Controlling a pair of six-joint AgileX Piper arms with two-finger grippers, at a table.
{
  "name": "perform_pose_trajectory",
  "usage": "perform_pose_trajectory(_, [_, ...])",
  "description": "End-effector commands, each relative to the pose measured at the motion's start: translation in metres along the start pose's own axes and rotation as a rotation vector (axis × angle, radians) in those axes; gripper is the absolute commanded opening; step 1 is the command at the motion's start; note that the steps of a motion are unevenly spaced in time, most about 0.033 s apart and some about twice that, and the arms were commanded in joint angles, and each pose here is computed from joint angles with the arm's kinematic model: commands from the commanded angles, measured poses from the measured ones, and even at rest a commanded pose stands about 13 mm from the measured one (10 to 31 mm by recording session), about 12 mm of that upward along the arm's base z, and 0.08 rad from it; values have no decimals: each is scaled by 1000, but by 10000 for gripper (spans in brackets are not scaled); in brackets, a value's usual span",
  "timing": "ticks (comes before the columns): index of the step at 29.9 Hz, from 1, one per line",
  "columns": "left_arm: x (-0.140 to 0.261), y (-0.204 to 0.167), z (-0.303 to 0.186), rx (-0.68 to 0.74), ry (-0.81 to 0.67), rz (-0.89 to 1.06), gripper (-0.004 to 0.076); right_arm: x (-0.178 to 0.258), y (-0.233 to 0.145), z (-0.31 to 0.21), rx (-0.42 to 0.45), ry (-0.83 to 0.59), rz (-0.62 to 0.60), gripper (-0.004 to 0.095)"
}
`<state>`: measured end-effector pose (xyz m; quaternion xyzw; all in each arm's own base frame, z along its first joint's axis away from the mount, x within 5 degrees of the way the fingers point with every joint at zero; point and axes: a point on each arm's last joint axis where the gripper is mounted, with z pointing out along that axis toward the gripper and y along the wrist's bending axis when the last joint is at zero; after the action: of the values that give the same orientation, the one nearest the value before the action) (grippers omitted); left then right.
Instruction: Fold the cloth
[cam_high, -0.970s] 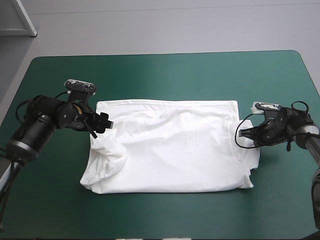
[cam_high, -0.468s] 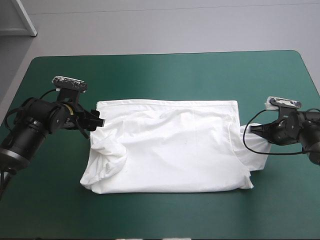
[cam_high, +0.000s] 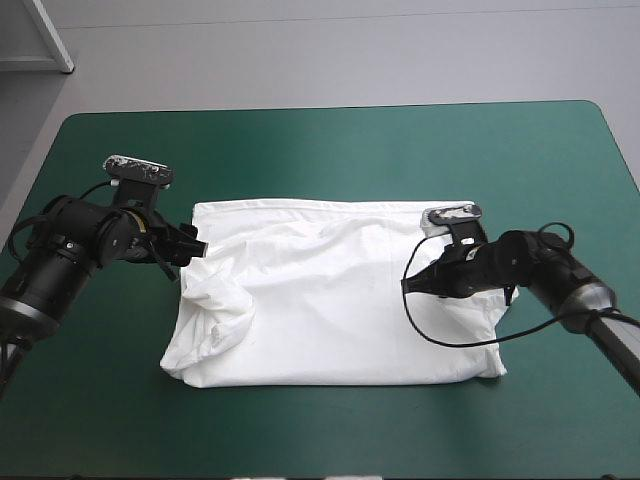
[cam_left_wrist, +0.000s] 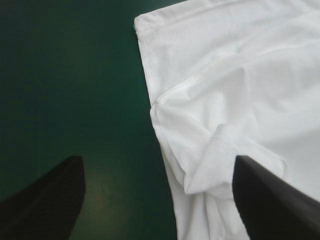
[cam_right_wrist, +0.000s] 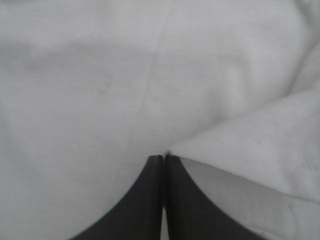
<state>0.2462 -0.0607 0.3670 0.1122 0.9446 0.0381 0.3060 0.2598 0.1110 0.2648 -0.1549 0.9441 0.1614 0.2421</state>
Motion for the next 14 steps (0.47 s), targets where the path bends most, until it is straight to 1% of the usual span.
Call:
perform_pose_trajectory(1, [-6, 3, -19, -1, -85, -15, 584, -6, 18, 12, -36, -9, -52, -19])
perform_pose_trajectory(4, [-6, 3, -19, 1, -85, -16, 584, -2, 30, 32, -57, 52, -86, -19])
perform_pose_trajectory(7, [-6, 3, -19, 1, -83, -18, 584, 2, 40, 43, -71, 81, -116, -19])
perform_pose_trajectory(11, [-6, 3, -19, 1, -79, -22, 584, 4, 51, 48, -84, 78, -152, -18])
perform_pose_trajectory(13, [-5, 3, -19, 0, -75, -22, 584, 3, 54, 48, -85, 58, -159, 11])
perform_pose_trajectory(14, [-5, 3, -19, 0, -73, -22, 584, 2, 54, 47, -85, 52, -159, 47])
